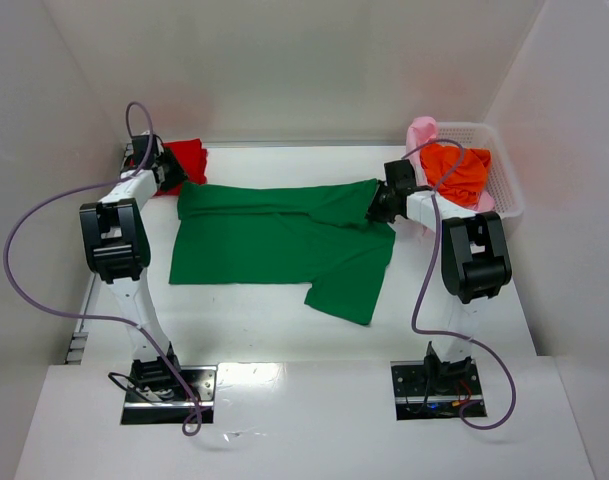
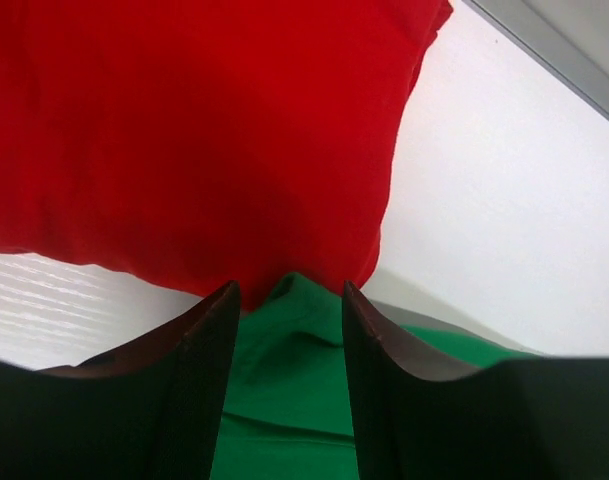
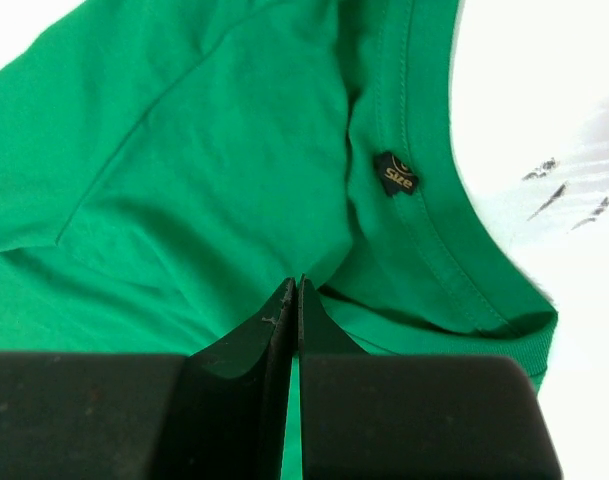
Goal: Fold and stack the t-shirts
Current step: Fold the flattened tshirt in 1/3 of the way
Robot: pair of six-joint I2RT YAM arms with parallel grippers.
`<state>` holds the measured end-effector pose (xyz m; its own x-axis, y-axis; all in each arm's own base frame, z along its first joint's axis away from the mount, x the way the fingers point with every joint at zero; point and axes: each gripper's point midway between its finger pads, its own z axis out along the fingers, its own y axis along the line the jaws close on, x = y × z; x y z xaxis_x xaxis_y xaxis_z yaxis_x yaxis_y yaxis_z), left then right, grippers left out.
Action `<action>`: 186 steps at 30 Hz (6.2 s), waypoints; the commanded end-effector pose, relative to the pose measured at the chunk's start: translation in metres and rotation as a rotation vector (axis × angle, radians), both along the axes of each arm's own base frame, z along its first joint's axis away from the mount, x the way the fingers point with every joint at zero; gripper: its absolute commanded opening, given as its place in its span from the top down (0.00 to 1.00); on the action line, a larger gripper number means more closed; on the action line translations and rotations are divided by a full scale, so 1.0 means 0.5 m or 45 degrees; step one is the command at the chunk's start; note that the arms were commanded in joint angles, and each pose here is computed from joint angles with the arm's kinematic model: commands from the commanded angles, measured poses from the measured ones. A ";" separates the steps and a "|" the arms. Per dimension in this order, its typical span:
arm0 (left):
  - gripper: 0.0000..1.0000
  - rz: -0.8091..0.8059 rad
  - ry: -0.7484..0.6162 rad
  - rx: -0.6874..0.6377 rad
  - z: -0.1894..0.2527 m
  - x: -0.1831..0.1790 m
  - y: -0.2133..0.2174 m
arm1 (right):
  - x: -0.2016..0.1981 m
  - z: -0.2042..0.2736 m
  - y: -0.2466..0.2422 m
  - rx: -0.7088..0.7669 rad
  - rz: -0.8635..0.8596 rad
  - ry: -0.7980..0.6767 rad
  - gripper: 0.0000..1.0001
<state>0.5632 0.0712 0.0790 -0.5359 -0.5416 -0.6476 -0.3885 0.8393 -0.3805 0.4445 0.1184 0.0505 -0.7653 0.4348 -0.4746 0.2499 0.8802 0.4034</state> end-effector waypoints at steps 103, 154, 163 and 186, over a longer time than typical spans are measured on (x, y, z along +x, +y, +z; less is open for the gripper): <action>0.31 -0.100 0.073 -0.115 -0.053 -0.136 -0.046 | 0.198 -0.018 -0.062 -0.104 -0.011 -0.092 0.56; 0.59 0.166 0.047 -0.007 -0.076 -0.099 0.028 | 0.191 0.016 -0.080 -0.121 -0.042 -0.130 0.96; 0.97 0.197 0.074 0.010 -0.083 -0.107 0.037 | 0.181 0.015 -0.100 -0.150 -0.074 -0.110 1.00; 0.78 0.136 0.065 -0.005 -0.032 -0.114 0.045 | 0.174 0.038 -0.150 -0.097 -0.105 -0.139 0.71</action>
<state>0.4945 0.0848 0.0349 -0.5281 -0.6311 -0.5682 -0.5402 0.7659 -0.3486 0.5221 0.0536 0.0399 -0.7191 0.4580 -0.5225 0.3075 0.8841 0.3518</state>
